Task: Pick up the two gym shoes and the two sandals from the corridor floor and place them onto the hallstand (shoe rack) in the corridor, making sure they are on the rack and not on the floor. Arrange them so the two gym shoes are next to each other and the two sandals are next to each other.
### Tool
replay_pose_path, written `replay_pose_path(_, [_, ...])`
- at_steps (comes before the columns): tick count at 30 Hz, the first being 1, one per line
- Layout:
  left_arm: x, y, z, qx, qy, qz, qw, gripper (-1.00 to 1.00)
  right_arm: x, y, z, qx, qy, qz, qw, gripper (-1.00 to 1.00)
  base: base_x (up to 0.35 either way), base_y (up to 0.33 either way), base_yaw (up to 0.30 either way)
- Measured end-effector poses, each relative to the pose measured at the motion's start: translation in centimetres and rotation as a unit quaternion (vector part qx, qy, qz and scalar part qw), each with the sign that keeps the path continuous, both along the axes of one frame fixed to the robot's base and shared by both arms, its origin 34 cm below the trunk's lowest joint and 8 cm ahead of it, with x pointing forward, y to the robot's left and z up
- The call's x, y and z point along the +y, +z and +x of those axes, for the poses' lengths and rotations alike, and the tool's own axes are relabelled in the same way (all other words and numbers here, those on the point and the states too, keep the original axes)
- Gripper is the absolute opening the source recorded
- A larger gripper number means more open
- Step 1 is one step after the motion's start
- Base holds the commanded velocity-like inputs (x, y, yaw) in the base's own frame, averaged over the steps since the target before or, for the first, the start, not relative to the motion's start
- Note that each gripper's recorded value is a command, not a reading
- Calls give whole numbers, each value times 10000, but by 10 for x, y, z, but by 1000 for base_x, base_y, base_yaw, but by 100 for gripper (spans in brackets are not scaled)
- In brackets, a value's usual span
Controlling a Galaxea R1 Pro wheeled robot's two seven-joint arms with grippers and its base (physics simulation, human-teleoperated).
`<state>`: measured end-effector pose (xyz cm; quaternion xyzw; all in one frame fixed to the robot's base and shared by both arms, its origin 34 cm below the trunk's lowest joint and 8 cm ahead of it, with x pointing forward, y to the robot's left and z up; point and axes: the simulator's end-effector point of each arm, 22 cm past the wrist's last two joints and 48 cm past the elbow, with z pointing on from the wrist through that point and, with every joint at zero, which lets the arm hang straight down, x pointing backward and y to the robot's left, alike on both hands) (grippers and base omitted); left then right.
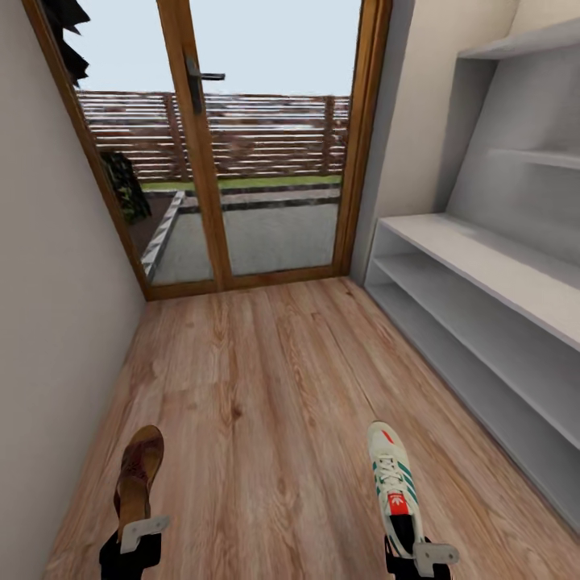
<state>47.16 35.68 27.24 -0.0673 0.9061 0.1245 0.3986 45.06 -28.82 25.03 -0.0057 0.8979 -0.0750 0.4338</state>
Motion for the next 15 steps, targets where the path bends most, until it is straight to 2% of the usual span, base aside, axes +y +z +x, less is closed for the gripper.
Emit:
replay_pose_path(12, [-1, 0, 0, -1, 3, -8, 10000, -100, 1, 0, 0, 7, 12, 3, 10000, -100, 338, 130, -5])
replay_pose_path(15, [-1, 0, 0, 3, 1, -8, 10000, -100, 1, 0, 0, 7, 13, 4, 10000, -100, 338, 137, -119])
